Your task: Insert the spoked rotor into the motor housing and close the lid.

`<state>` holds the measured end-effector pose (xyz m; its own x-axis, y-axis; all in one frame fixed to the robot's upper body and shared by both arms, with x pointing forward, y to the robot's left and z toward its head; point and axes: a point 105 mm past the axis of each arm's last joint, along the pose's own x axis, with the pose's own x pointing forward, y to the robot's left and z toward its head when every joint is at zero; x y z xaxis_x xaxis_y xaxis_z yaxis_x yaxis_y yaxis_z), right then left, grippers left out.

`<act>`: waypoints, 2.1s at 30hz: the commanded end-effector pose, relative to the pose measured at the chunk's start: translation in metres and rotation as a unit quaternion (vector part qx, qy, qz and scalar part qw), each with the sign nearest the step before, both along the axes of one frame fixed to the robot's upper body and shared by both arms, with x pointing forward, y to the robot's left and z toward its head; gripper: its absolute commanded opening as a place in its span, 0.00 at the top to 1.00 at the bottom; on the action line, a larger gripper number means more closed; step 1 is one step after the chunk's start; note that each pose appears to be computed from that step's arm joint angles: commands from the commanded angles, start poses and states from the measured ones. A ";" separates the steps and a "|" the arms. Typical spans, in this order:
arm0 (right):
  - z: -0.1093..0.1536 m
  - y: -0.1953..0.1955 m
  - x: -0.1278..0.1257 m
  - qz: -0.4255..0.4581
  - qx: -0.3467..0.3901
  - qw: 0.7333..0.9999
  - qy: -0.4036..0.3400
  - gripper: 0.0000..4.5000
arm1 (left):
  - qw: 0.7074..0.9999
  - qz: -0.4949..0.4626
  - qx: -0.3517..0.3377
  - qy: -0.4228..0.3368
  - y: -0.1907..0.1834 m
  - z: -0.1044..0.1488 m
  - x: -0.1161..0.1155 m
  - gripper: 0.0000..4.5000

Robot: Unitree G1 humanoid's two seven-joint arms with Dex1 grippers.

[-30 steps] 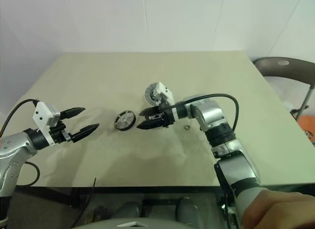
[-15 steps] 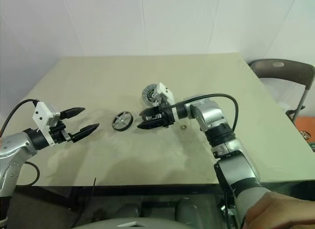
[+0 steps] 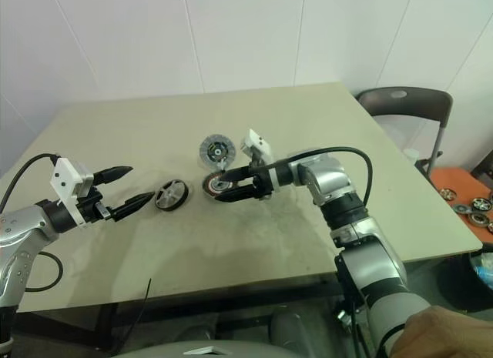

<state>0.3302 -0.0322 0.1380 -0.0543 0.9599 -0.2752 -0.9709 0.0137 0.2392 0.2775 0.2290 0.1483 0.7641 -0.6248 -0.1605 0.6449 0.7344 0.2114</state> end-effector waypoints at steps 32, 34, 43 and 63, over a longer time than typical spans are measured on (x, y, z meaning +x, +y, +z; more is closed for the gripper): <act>0.012 0.000 0.000 0.005 0.010 1.000 -0.015 0.24 | 1.000 -0.003 0.011 -0.026 0.003 0.015 0.003 0.01; 0.012 -0.001 0.000 0.004 0.010 1.000 -0.014 0.24 | 1.000 -0.004 0.011 -0.026 0.003 0.015 0.003 0.01; 0.011 0.000 -0.003 0.011 0.016 1.000 -0.007 0.24 | 1.000 -0.005 0.012 -0.022 0.003 0.014 0.000 0.01; 0.011 0.006 -0.004 0.024 0.022 0.999 -0.005 0.24 | 1.000 -0.001 0.019 -0.015 0.004 0.014 -0.008 0.01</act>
